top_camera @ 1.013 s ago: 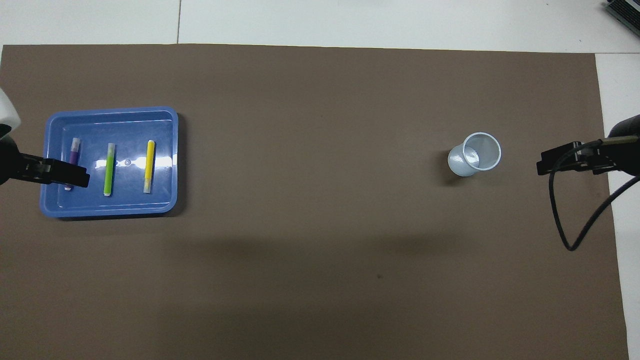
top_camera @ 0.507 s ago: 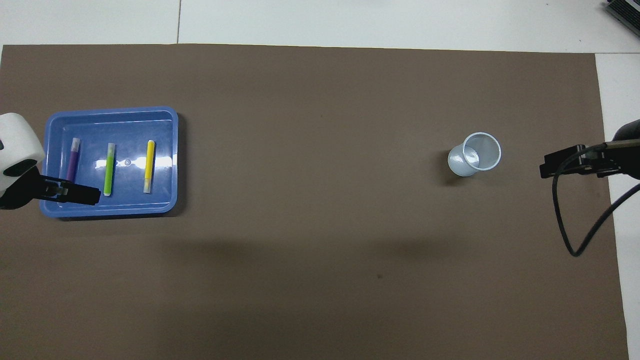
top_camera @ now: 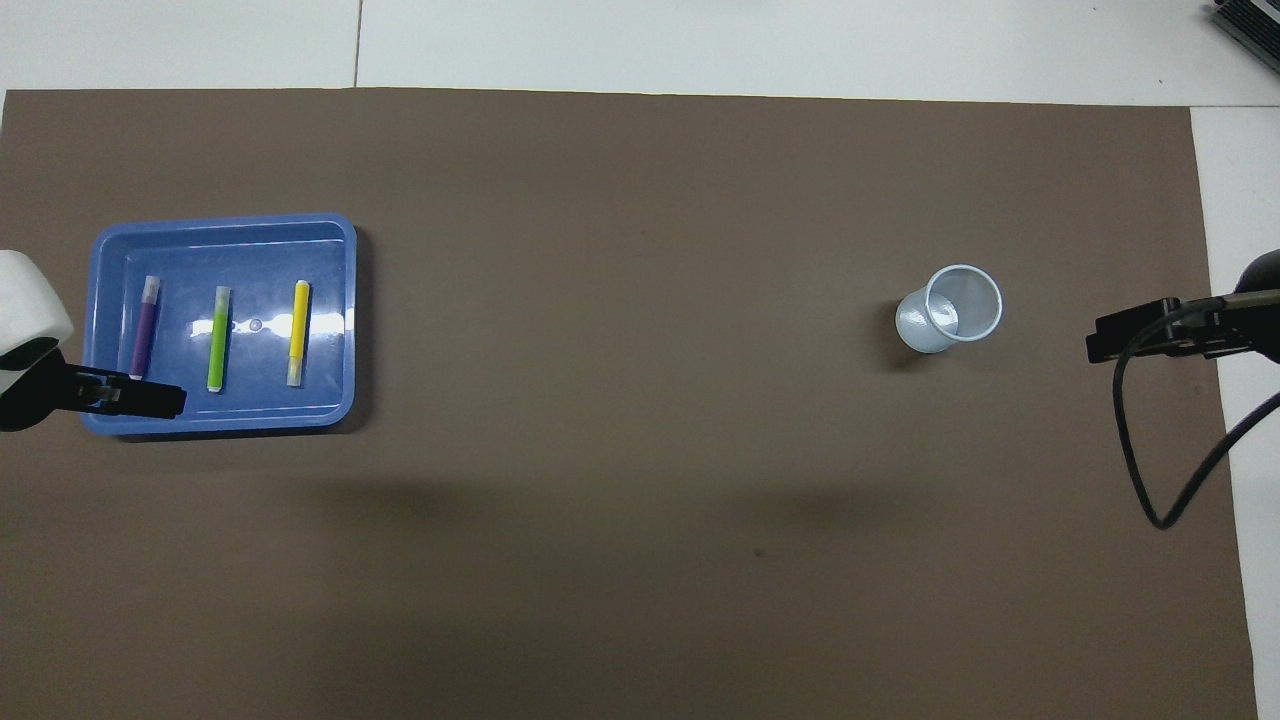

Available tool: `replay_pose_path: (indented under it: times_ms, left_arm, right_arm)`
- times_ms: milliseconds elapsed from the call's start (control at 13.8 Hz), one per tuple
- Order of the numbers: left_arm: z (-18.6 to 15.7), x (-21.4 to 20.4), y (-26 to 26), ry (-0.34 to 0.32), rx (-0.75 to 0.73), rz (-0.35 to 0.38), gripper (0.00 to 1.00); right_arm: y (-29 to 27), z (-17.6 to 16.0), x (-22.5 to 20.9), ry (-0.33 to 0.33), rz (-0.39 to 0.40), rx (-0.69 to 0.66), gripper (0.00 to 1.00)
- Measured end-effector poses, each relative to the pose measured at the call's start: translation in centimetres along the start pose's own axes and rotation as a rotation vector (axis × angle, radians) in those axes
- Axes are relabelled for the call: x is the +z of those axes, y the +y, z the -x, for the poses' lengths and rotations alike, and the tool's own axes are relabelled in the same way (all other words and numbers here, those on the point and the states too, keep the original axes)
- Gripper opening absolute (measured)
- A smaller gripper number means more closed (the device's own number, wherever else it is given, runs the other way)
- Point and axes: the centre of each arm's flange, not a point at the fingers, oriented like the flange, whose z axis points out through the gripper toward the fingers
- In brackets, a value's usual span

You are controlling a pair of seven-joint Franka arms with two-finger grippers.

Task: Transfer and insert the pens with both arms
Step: 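Lower the left gripper into the blue tray toward the yellow pen, then grasp the yellow pen with the left gripper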

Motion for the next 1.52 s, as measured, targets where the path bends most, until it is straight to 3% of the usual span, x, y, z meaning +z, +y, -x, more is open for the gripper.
replay_pose_path:
  times_ms: [217, 579, 941, 1520]
  left_arm:
    - [-1.3, 3.6, -1.2, -0.006, 0.009, 0.004, 0.92]
    - [-2.7, 8.5, -1.6, 0.021, 0.011, -0.001, 0.88]
    - [-3.3, 13.9, -1.7, -0.007, 0.012, 0.011, 0.78]
    - [-4.3, 16.8, 0.8, 0.002, -0.006, 0.058, 0.69]
  right_arm:
    - [-0.5, 0.5, 1.0, -0.017, 0.005, -0.003, 1.00]
    - [-1.6, 1.2, 2.6, 0.013, 0.025, -0.025, 1.00]
    - [-1.4, 1.3, 2.9, 0.005, 0.025, -0.084, 1.00]
    - [-3.5, 1.6, 3.0, -0.011, 0.000, -0.125, 1.00]
